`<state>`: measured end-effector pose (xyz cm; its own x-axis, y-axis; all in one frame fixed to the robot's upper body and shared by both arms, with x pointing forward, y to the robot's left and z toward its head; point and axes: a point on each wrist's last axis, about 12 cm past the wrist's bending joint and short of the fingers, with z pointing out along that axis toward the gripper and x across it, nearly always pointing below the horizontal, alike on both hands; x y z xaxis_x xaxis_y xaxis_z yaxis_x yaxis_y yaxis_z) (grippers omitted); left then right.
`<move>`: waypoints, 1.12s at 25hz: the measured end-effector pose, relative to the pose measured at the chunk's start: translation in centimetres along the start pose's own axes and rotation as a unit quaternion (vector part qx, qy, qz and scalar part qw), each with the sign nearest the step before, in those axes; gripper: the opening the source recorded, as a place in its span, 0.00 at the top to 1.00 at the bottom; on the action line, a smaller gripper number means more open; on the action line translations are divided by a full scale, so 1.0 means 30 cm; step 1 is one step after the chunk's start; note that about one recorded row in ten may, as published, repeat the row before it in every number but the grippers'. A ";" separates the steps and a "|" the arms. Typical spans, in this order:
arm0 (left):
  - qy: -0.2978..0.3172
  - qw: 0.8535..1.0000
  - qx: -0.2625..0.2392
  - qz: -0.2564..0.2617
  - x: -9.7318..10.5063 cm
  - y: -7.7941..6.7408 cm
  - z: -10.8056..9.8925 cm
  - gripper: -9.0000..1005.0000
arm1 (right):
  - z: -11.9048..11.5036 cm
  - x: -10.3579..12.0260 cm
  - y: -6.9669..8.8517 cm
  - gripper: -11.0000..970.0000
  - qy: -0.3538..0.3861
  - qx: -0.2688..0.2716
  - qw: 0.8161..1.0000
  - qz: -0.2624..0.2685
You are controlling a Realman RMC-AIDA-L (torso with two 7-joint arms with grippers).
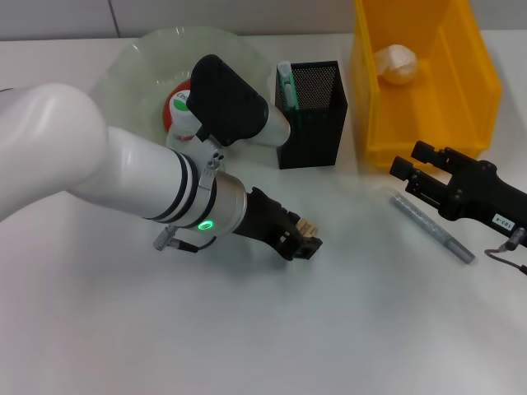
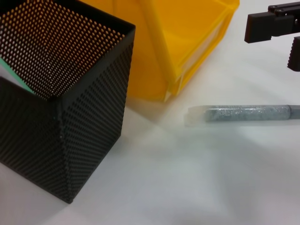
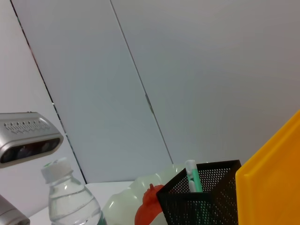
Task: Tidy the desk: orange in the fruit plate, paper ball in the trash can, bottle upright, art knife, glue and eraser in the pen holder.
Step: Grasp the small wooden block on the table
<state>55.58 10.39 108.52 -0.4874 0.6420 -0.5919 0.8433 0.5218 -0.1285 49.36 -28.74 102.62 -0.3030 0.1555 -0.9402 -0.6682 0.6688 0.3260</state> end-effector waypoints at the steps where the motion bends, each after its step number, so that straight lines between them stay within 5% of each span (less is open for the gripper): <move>1: 0.000 1.000 0.000 0.000 0.000 0.000 0.000 0.50 | 0.000 0.000 0.000 0.42 0.000 0.000 1.000 0.000; 28: 0.002 1.000 -0.003 0.007 0.000 0.004 0.001 0.66 | 0.005 -0.005 -0.001 0.42 -0.002 -0.001 1.000 -0.001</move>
<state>55.68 10.43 108.47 -0.4765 0.6508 -0.5911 0.8484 0.5168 -0.1148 49.53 -28.67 102.73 -0.2988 0.1581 -0.9411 -0.6694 0.6682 0.3247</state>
